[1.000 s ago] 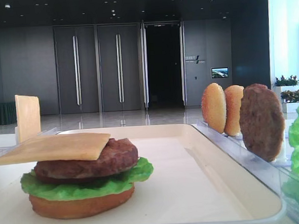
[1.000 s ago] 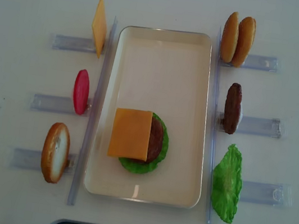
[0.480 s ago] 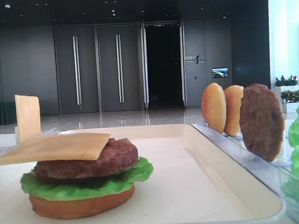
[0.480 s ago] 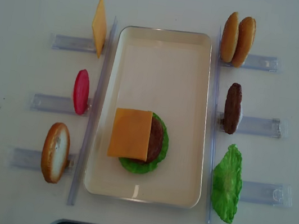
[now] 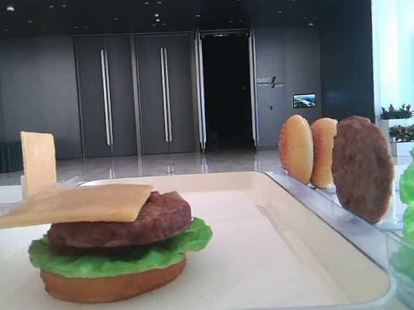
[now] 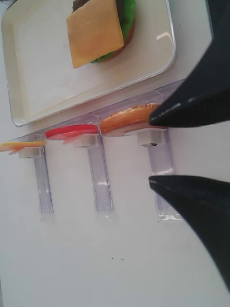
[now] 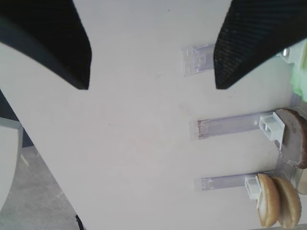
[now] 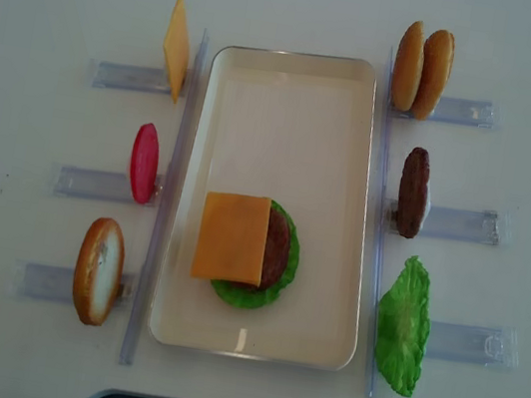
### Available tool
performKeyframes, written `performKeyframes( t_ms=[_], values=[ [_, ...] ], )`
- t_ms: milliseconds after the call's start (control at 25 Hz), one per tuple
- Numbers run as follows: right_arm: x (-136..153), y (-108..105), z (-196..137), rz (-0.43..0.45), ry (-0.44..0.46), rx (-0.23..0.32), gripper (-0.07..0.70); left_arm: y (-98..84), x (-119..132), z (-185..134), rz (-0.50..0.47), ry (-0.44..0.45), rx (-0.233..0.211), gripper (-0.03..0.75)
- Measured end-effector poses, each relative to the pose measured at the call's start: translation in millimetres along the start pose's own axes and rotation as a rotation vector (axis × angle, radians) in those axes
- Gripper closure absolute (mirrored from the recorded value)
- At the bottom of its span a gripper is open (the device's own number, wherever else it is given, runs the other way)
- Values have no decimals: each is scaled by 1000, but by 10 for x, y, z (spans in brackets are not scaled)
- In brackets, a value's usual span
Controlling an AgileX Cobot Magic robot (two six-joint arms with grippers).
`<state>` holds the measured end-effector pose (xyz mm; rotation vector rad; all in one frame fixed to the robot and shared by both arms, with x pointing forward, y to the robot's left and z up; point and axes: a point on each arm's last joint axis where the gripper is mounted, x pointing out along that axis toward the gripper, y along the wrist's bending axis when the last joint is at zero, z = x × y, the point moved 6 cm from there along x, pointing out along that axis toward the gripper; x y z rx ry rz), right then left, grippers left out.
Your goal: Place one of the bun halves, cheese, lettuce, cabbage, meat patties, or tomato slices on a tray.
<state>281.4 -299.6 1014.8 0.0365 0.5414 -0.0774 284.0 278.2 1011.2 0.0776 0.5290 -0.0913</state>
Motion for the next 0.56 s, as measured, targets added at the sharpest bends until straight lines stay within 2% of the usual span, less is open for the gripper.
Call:
performKeyframes(
  t_ms=[560],
  values=[
    [0,0,0,0,0,6,97,0,0,0,0,0,0,615]
  ],
)
